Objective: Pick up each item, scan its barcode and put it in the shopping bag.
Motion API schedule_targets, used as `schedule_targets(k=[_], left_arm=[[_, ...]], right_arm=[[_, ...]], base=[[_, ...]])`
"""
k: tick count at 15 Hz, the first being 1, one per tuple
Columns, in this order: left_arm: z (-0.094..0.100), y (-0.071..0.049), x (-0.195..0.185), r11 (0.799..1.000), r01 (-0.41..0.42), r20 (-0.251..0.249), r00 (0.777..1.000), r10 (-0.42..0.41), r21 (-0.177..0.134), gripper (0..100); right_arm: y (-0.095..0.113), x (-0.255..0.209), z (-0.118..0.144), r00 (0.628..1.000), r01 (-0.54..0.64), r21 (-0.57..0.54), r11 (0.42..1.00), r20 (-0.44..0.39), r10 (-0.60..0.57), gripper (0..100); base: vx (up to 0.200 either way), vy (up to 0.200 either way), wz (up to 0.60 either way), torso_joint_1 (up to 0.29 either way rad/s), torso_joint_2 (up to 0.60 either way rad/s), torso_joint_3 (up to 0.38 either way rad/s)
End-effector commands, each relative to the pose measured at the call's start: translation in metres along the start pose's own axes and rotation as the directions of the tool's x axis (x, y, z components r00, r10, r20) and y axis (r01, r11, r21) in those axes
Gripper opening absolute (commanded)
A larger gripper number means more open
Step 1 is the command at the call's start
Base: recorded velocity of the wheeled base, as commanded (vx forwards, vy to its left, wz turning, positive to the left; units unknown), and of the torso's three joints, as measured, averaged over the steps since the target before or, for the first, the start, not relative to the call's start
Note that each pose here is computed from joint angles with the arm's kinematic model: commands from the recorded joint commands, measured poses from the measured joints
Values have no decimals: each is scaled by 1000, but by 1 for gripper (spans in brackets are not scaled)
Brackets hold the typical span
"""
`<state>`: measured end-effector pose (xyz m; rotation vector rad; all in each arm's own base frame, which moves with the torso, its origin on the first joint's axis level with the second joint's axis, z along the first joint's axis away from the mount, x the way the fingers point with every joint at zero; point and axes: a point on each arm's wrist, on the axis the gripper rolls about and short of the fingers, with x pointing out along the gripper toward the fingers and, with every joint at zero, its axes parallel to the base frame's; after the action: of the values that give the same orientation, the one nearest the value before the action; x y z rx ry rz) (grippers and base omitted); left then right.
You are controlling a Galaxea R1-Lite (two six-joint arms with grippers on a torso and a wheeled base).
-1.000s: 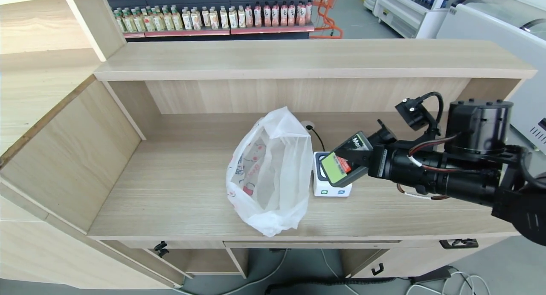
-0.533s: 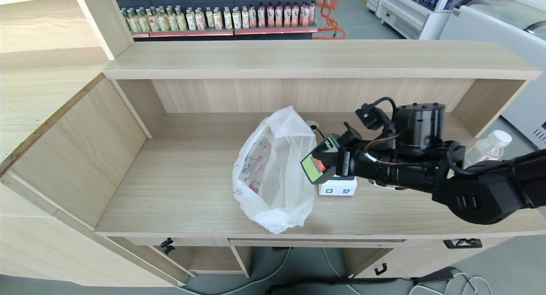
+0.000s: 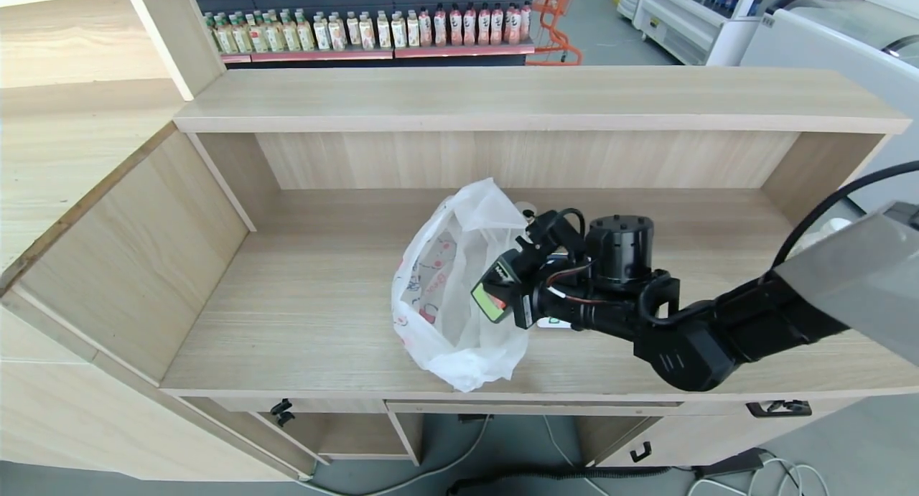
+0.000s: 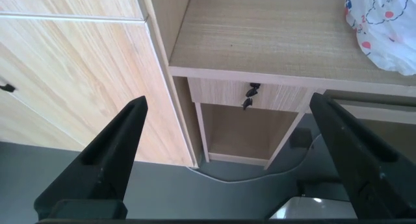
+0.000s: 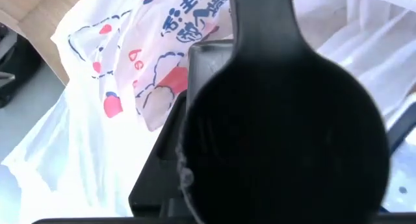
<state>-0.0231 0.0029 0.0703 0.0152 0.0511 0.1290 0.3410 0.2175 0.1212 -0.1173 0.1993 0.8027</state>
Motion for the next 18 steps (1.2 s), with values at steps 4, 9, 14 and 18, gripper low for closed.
schedule_targets(k=[4, 9, 14, 18], left_arm=[[0, 0, 0, 1000, 1, 0, 1000, -1, 0, 100], [0, 0, 0, 1000, 1, 0, 1000, -1, 0, 100], [0, 0, 0, 1000, 1, 0, 1000, -1, 0, 100], [0, 0, 0, 1000, 1, 0, 1000, -1, 0, 100]], right_arm=[[5, 43, -25, 999, -34, -95, 995, -26, 32, 0], [4, 48, -30, 999, -36, -116, 993, -33, 32, 0], [6, 14, 35, 992, -58, 131, 990, 114, 43, 100], [-4, -65, 63, 994, -14, 336, 942, 103, -21, 100]], base=[[0, 0, 0, 0, 0, 0], [0, 0, 0, 0, 0, 0], [0, 0, 0, 0, 0, 0], [0, 0, 0, 0, 0, 0]])
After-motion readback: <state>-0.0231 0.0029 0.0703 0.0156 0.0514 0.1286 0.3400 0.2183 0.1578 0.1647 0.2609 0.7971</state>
